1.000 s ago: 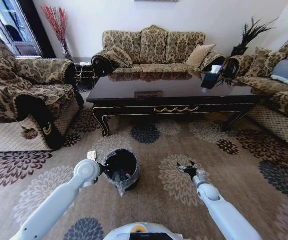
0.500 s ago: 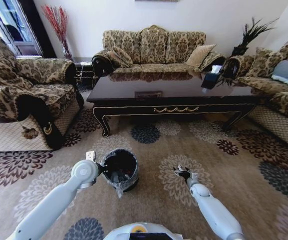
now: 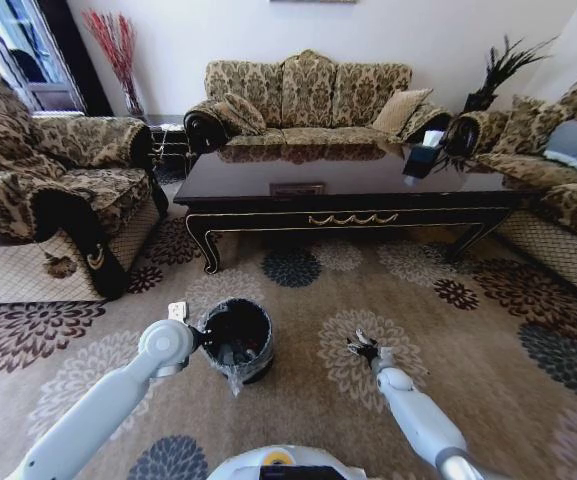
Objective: Move to the front of the table and pick up the trash from the floor, then place it into the trash bin.
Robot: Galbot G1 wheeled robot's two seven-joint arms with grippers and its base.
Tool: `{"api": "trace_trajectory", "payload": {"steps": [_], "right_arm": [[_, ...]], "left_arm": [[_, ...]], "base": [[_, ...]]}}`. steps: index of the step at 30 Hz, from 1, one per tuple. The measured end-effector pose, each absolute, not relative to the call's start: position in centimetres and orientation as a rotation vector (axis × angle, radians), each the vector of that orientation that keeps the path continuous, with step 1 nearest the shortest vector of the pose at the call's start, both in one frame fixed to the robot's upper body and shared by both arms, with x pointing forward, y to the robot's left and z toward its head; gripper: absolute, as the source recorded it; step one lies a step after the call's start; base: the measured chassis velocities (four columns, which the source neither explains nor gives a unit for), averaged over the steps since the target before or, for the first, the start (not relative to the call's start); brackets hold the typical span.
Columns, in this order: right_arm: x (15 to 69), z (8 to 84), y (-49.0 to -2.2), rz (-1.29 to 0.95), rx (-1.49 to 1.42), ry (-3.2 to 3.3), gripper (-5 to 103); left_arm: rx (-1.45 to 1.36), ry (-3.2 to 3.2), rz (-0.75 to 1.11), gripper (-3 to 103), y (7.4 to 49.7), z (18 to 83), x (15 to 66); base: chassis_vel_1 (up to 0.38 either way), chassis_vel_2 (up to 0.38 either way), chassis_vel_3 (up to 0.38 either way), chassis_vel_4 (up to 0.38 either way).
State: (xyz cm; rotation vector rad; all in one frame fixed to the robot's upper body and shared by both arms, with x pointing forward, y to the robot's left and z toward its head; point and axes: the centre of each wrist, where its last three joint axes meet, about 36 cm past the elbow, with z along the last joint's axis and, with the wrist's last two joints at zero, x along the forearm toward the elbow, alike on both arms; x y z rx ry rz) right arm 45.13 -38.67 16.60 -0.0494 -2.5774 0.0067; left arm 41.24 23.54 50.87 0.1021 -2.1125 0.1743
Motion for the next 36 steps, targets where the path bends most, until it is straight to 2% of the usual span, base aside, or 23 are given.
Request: {"api": "trace_trajectory", "payload": {"steps": [1, 4, 7, 8, 10, 11, 13, 14, 17, 20, 23, 26, 28, 29, 30, 36], "right_arm": [[45.2, 16.5, -38.8, 0.010, -0.053, -2.575, 103], [45.2, 16.4, -38.7, 0.013, -0.064, -2.571, 101], [45.2, 16.3, -38.7, 0.016, -0.072, -2.568, 85], [45.2, 16.3, -38.7, 0.016, -0.072, -2.568, 85], [45.2, 16.3, -38.7, 0.016, -0.073, -2.568, 75], [45.2, 16.3, -38.8, 0.016, -0.073, -2.568, 75], [45.1, 16.2, -38.8, 0.016, -0.075, -2.567, 63], [45.1, 16.2, -38.8, 0.016, -0.075, -2.567, 63], [44.9, 16.2, -39.0, 0.019, -0.077, -2.564, 47], [44.7, 16.1, -39.1, 0.022, -0.077, -2.562, 41], [44.4, 16.2, -39.2, 0.026, -0.071, -2.564, 25], [44.3, 16.2, -39.2, 0.028, -0.070, -2.563, 20], [44.3, 16.3, -39.2, 0.029, -0.067, -2.564, 9], [44.3, 16.3, -39.2, 0.029, -0.067, -2.564, 9], [44.2, 16.3, -39.2, 0.030, -0.066, -2.565, 3], [44.0, 16.7, -39.3, 0.036, -0.061, -2.573, 0]], "left_arm": [[0.101, -2.113, 0.174, 0, 23.5, 50.9, 41.2], [0.098, -2.113, 0.174, 0, 23.5, 50.9, 41.1], [0.102, -2.115, 0.169, 0, 23.6, 50.9, 41.1], [0.102, -2.115, 0.169, 0, 23.6, 50.9, 41.1], [0.104, -2.119, 0.165, 0, 23.7, 51.0, 41.2], [0.104, -2.121, 0.165, 0, 23.7, 51.1, 41.2], [0.102, -2.123, 0.166, 0, 23.7, 51.1, 41.3], [0.102, -2.123, 0.166, 0, 23.7, 51.1, 41.3], [0.097, -2.119, 0.171, 0, 23.5, 51.0, 41.1], [0.097, -2.118, 0.170, 0, 23.5, 50.9, 41.0], [0.099, -2.118, 0.170, 0, 23.5, 50.9, 40.8], [0.098, -2.118, 0.170, 0, 23.5, 50.9, 40.8], [0.097, -2.118, 0.170, 0, 23.5, 50.9, 40.8], [0.097, -2.119, 0.170, 0, 23.5, 50.9, 40.7], [0.097, -2.119, 0.170, 0, 23.5, 50.9, 40.7], [0.093, -2.118, 0.170, 0, 23.3, 50.8, 40.5]], "base": [[0.000, 0.000, 0.000, 0.000], [0.000, 0.000, 0.000, 0.000], [0.000, 0.000, 0.000, 0.000], [0.000, 0.000, 0.000, 0.000], [0.000, 0.000, 0.000, 0.000], [0.000, 0.000, 0.000, 0.000], [0.000, 0.000, 0.000, 0.000], [0.000, 0.000, 0.000, 0.000], [0.000, 0.000, 0.000, 0.000], [0.000, 0.000, 0.000, 0.000], [0.000, 0.000, 0.000, 0.000], [0.000, 0.000, 0.000, 0.000], [0.000, 0.000, 0.000, 0.000], [0.000, 0.000, 0.000, 0.000], [0.000, 0.000, 0.000, 0.000], [0.000, 0.000, 0.000, 0.000]]}}
